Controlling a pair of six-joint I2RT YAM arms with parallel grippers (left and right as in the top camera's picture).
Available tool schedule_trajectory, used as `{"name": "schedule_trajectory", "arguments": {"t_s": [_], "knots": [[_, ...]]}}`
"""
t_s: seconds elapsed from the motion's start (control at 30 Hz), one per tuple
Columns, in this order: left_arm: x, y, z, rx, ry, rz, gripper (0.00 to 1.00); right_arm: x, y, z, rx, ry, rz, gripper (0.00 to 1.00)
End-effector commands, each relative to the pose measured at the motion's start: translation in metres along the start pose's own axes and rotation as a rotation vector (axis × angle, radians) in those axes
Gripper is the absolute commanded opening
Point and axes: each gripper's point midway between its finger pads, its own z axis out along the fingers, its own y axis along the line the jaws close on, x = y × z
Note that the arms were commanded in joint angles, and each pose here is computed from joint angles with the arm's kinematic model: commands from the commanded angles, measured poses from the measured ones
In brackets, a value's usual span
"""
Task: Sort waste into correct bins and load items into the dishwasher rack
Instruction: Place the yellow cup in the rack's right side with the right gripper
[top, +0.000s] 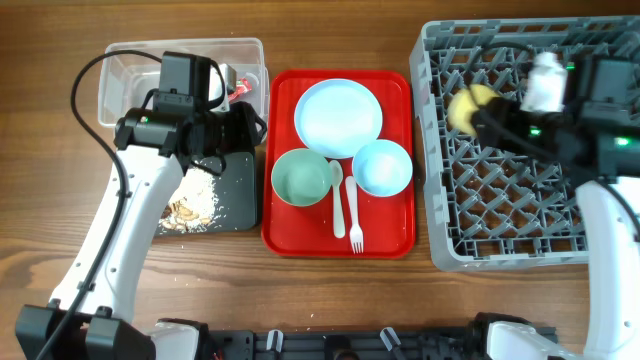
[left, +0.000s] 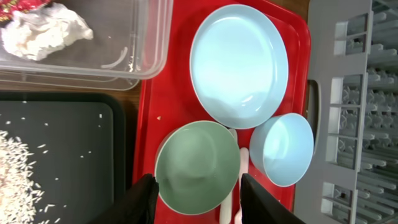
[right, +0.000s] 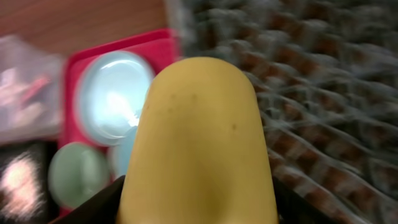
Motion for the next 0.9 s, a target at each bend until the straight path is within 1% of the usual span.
{"name": "schedule_trajectory", "arguments": {"t_s": [0.0,0.07,0.13,0.33,0.43,0.6,0.67,0.73,0.77,0.8,0.83,0.87], "knots": [[-0.006,0.005,-0.008,-0.037,-0.039,0.023,0.44,-0.009,-0.074,-0.019,0.284,-0.048,0.139,0.04],[-0.006,0.005,-0.008,-0.038,-0.038,0.023,0.44,-0.009,-0.102,-0.029,0.336,-0.069,0.236,0.04],[-0.005,0.006,-0.008,-0.039,-0.035,0.022,0.44,-0.007,-0.145,-0.045,0.404,-0.105,0.377,0.04],[-0.005,0.006,-0.008,-0.039,-0.035,0.022,0.44,0.008,-0.213,-0.054,0.5,-0.109,0.617,0.04],[-0.005,0.006,-0.008,-0.039,-0.034,0.021,0.44,0.014,-0.236,-0.046,0.522,-0.09,0.705,0.04],[-0.005,0.006,-0.008,-0.039,-0.034,0.021,0.44,0.035,-0.262,-0.012,0.569,0.043,0.763,0.05],[-0.004,0.006,-0.008,-0.041,-0.031,0.021,0.5,0.043,-0.268,0.001,0.575,0.09,0.789,0.05],[-0.004,0.006,-0.008,-0.041,-0.031,0.021,0.5,0.048,-0.272,0.012,0.572,0.128,0.798,0.12],[-0.004,0.006,-0.008,-0.041,-0.031,0.021,0.5,0.053,-0.274,0.02,0.57,0.155,0.803,0.3],[-0.004,0.006,-0.008,-0.041,-0.031,0.02,0.5,0.055,-0.274,0.024,0.559,0.17,0.807,0.54],[-0.004,0.006,-0.008,-0.041,-0.031,0.02,0.51,0.054,-0.272,0.026,0.538,0.173,0.8,0.76],[-0.004,0.006,-0.008,-0.041,-0.031,0.02,0.54,0.052,-0.269,0.028,0.517,0.17,0.802,0.83]]}}
